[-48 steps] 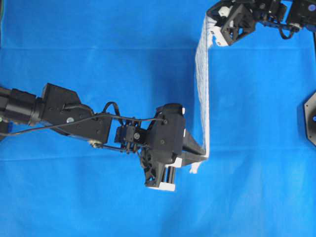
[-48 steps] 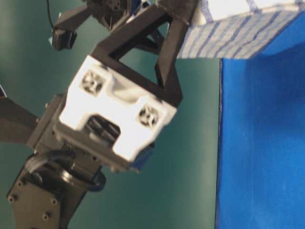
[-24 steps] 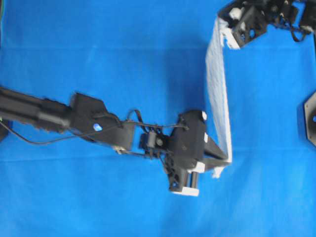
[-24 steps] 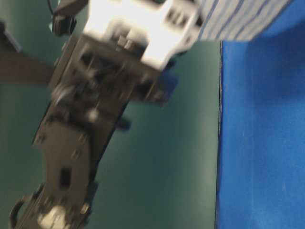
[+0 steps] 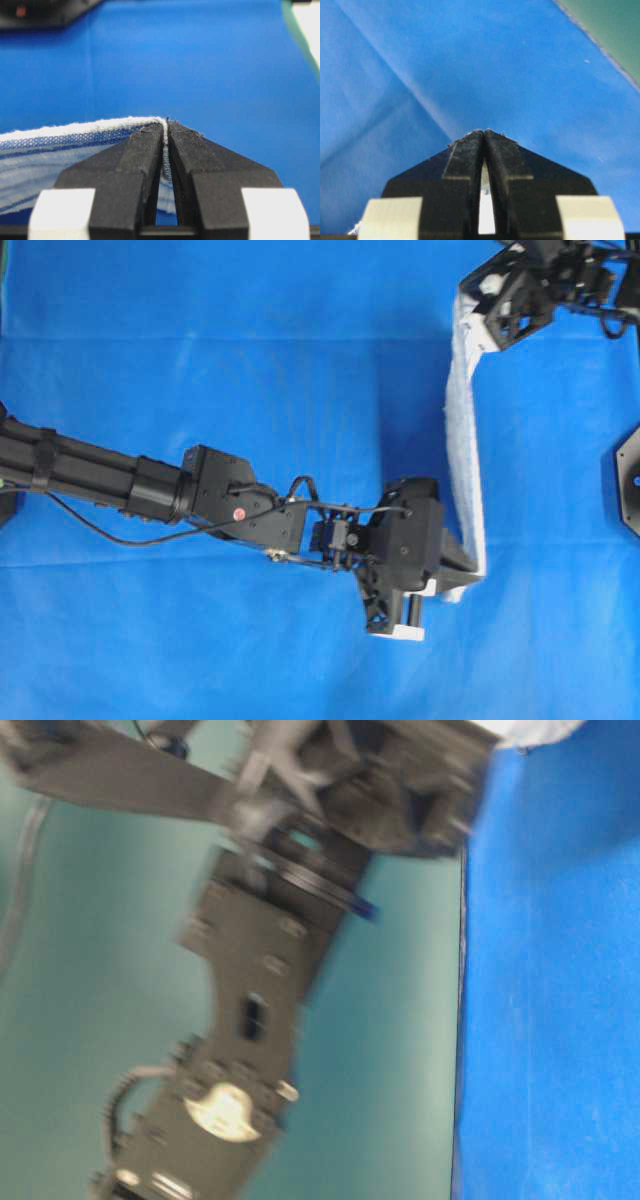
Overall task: Fold the blue towel.
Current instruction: 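Lay the strip down vertically in the center and open both grippers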
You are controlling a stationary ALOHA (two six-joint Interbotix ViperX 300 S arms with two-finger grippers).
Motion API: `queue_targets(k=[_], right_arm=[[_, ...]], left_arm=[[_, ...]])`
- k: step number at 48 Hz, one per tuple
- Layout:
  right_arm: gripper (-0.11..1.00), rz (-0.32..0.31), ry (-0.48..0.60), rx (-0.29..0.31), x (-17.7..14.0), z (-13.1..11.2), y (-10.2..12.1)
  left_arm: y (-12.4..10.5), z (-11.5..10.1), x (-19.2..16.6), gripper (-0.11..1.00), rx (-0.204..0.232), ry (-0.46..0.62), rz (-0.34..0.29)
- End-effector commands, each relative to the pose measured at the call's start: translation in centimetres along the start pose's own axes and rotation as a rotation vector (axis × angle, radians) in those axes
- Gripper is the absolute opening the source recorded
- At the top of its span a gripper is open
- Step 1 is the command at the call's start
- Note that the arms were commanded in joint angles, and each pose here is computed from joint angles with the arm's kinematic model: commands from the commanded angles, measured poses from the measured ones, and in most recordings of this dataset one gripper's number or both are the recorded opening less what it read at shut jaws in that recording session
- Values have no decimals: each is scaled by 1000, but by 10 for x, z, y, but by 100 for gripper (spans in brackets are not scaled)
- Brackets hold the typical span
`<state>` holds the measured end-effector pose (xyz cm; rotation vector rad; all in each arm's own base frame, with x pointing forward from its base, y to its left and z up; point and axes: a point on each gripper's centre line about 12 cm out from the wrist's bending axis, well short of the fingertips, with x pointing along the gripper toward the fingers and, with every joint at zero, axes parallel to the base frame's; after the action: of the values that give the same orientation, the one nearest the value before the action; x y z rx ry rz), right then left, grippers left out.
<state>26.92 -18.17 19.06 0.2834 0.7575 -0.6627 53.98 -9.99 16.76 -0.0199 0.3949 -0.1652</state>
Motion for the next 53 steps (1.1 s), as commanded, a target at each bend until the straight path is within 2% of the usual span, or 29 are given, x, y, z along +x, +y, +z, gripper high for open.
queue_targets(k=[1,18,36,45,47,53], right_arm=[[4,20,-37,-8,12,17,6],[4,63,-58,-32,54,46,28],[4,76,-52,-46,60,47,36],[7,92,-70,-85,59,48,42],[15,95,-75,-99,58,49,43],[51,104,-101,-143,49,53,47]], left_arm=[[-9,15,-19,2,-1,-45,-16],[-6,-28,-55,2,-108,10,-10],[-5,-32,-59,6,-109,3,-11],[-2,-30,-60,27,-112,2,-4],[0,-29,-61,39,-112,2,-1],[5,-19,-75,66,-105,8,9]])
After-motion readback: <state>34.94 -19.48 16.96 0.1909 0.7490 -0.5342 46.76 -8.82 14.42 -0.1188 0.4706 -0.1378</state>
